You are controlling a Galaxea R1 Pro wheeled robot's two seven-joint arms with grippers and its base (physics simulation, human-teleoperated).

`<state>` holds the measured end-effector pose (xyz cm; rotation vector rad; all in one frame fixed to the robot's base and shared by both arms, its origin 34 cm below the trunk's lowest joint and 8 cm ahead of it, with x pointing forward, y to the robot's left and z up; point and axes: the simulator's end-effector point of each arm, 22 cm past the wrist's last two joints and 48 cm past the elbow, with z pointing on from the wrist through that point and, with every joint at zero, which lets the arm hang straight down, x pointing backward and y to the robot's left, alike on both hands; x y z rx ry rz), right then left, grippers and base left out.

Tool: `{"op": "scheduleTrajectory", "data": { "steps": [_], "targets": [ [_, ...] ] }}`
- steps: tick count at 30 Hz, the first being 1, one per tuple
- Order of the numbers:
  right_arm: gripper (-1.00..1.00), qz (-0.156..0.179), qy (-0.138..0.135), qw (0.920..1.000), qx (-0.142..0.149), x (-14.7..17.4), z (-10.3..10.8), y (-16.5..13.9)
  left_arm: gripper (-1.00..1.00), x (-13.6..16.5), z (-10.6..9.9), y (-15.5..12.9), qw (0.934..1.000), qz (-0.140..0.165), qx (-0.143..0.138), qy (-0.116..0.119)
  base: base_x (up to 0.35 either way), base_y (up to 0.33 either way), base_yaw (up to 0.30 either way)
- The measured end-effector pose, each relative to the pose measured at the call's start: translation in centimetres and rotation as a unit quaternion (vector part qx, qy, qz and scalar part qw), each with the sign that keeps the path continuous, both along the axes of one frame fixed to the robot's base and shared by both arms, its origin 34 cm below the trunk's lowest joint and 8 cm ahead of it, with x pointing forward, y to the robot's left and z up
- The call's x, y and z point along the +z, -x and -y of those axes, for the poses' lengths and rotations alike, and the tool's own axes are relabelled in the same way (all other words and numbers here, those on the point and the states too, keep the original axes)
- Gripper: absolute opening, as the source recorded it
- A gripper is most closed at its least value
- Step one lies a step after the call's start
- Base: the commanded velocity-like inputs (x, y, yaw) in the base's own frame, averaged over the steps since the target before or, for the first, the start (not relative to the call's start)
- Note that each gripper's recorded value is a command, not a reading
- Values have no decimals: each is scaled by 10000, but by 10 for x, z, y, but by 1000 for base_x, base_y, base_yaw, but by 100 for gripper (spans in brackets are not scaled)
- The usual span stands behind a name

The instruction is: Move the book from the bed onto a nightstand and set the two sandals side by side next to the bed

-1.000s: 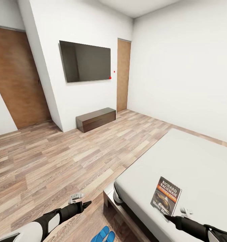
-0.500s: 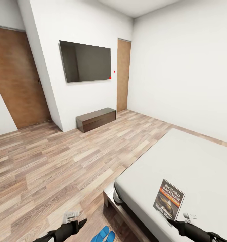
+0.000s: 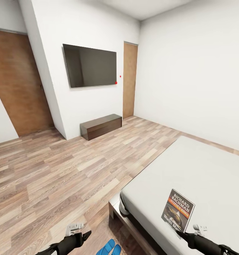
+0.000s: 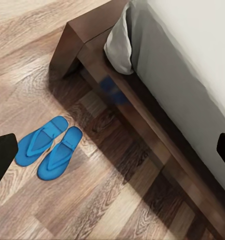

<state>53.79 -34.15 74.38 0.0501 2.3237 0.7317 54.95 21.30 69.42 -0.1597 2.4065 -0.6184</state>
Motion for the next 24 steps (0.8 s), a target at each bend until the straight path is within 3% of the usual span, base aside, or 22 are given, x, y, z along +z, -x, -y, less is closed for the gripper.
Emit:
{"op": "scheduleTrajectory", "data": {
  "steps": [24],
  "targets": [
    [-100,188,0,9998,8,16,0,-7,100,16,1,-9,9998,187,-9,2,0,0,0]
  ]
}}
